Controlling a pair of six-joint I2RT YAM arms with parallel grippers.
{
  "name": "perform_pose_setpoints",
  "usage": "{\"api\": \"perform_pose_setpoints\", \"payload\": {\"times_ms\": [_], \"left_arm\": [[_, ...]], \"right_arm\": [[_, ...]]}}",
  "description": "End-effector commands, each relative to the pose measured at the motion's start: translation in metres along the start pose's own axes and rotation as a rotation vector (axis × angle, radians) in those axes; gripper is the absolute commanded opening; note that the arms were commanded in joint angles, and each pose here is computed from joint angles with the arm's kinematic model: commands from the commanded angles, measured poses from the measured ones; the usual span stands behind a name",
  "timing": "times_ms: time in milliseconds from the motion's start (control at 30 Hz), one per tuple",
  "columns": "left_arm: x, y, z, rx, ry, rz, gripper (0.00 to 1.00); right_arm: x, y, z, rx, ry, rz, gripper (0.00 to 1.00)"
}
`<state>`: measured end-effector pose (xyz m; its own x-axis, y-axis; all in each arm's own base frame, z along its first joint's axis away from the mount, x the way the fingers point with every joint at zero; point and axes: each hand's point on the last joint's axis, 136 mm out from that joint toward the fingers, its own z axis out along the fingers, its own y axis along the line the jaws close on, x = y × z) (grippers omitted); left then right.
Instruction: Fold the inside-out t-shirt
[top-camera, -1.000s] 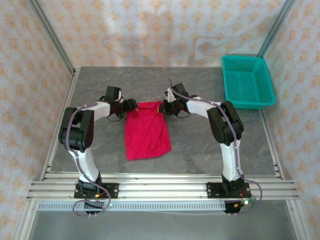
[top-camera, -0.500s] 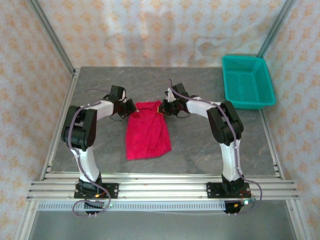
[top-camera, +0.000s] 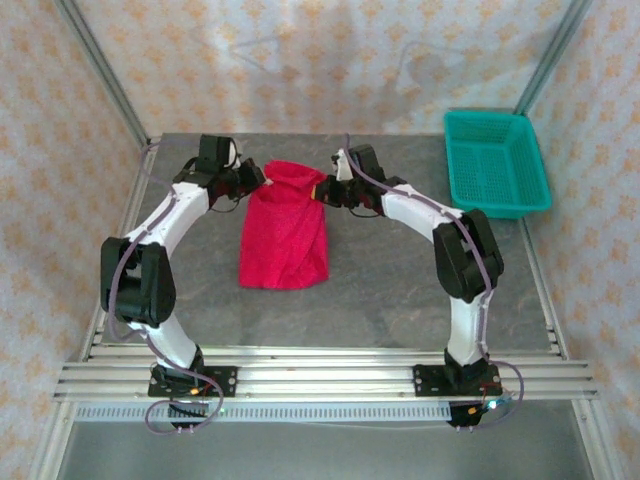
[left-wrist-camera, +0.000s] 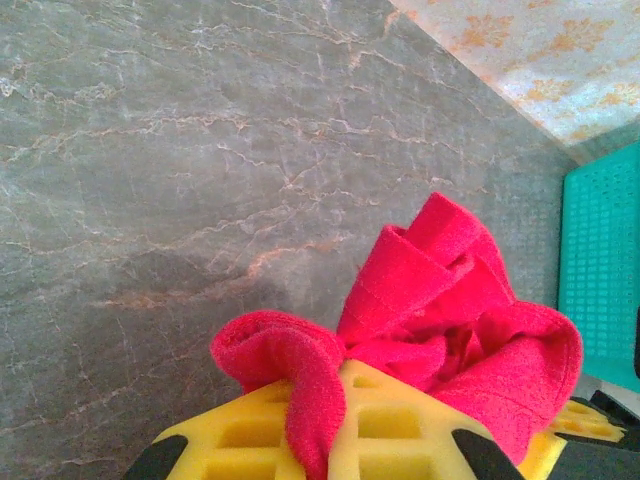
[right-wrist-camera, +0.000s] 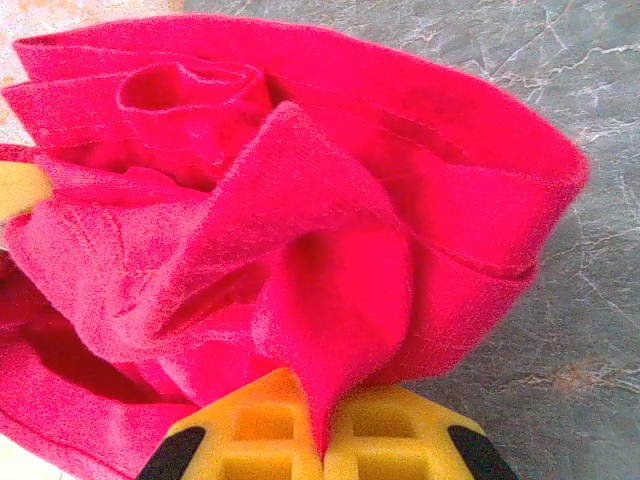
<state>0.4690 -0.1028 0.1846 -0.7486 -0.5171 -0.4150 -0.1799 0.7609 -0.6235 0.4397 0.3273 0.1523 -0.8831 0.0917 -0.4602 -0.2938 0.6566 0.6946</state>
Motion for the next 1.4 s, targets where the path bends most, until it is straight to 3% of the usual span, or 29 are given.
{"api": "perform_pose_setpoints", "payload": {"times_ms": [0, 233, 333, 467, 767, 867, 1000, 1233, 1267, 1300, 1333, 1367], "left_arm": [[-0.028, -0.018, -0.014, 0.014, -0.045, 0.011, 0.00], [-0.094, -0.086, -0.054, 0.133, -0.174, 0.065, 0.00], [-0.106, -0.109, -0.079, 0.200, -0.247, 0.101, 0.00], [-0.069, -0.089, -0.083, 0.220, -0.278, 0.130, 0.00], [0.106, 0.023, -0.034, 0.102, -0.133, 0.092, 0.00], [0.130, 0.039, -0.037, 0.063, -0.102, 0.093, 0.00], [0.133, 0.055, -0.032, -0.035, -0.067, 0.105, 0.00], [0.124, 0.083, 0.012, -0.225, 0.011, 0.127, 0.00], [0.125, 0.090, 0.021, -0.258, 0.038, 0.128, 0.04], [0.127, 0.097, 0.027, -0.289, 0.054, 0.125, 0.19], [0.127, 0.104, 0.031, -0.322, 0.059, 0.122, 0.43], [0.124, 0.112, 0.031, -0.371, 0.057, 0.120, 0.60]], "right_arm": [[-0.041, 0.026, -0.016, -0.028, -0.098, -0.052, 0.00], [-0.126, 0.083, -0.051, -0.050, -0.269, -0.185, 0.00], [-0.139, 0.104, -0.067, -0.060, -0.289, -0.242, 0.00], [-0.089, 0.083, -0.053, -0.076, -0.191, -0.227, 0.00], [0.098, 0.004, -0.038, -0.070, -0.039, -0.087, 0.00], [0.113, 0.001, -0.051, -0.067, -0.063, -0.053, 0.00], [0.103, 0.004, -0.052, -0.035, -0.083, -0.067, 0.00], [0.079, -0.040, -0.009, 0.115, 0.012, 0.013, 0.04], [0.080, -0.052, -0.003, 0.132, 0.033, 0.045, 0.14], [0.083, -0.060, 0.003, 0.143, 0.061, 0.071, 0.27], [0.085, -0.068, 0.008, 0.158, 0.087, 0.097, 0.43], [0.089, -0.074, 0.011, 0.183, 0.120, 0.116, 0.57]]}}
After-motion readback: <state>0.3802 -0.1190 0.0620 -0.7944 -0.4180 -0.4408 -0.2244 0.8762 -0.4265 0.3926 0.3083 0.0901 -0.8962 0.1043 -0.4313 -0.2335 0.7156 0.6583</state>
